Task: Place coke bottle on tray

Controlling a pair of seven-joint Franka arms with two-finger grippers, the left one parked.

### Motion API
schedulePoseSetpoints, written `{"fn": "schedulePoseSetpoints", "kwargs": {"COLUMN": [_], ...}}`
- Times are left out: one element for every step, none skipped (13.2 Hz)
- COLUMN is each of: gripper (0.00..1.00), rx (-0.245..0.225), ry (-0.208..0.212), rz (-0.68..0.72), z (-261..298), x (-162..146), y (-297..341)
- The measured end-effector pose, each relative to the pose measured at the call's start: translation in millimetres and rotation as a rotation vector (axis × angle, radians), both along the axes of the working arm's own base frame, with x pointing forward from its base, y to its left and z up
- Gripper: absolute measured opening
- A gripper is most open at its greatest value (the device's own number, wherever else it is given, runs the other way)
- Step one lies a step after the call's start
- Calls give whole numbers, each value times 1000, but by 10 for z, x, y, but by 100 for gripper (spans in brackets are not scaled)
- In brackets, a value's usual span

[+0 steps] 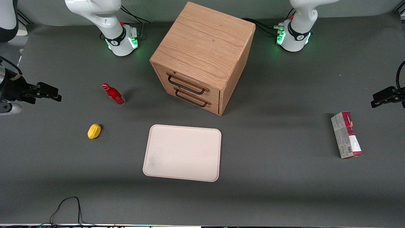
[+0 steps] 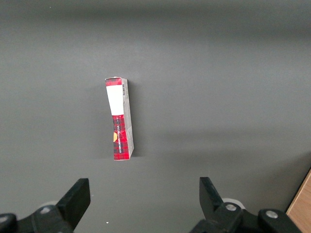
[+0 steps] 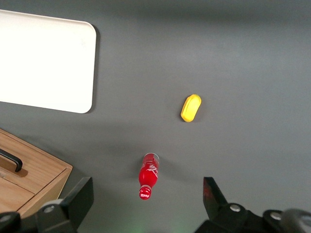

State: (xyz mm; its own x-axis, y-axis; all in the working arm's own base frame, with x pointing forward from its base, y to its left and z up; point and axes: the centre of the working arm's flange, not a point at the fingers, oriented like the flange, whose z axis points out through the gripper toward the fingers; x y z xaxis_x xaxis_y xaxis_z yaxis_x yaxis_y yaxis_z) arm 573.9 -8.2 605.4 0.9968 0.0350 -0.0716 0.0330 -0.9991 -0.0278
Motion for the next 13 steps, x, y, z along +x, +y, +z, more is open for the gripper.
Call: {"fn": "schedulePoseSetpoints", "kwargs": {"gripper": [100, 100, 100, 100, 100, 100, 100, 100, 100, 100, 100, 100, 100], "rx": [0, 0, 0, 0, 0, 0, 0, 1, 1, 1, 1, 1, 1], "ry": [-2, -2, 0, 2, 6, 12, 25, 39, 49, 51, 51, 52, 52], "rz": [0, -1, -2, -2, -2, -1, -1, 0, 1, 1, 1, 1, 1], "z": [19, 30, 31, 29, 26, 22, 14, 5, -2, -3, -3, -3, -3], "x": [-8, -13, -15, -18, -22, -30, -45, -62, -73, -76, -76, -76, -76], "y": [-1, -5, -10, -12, -12, -9, -7, -4, -1, 1, 1, 1, 1]}}
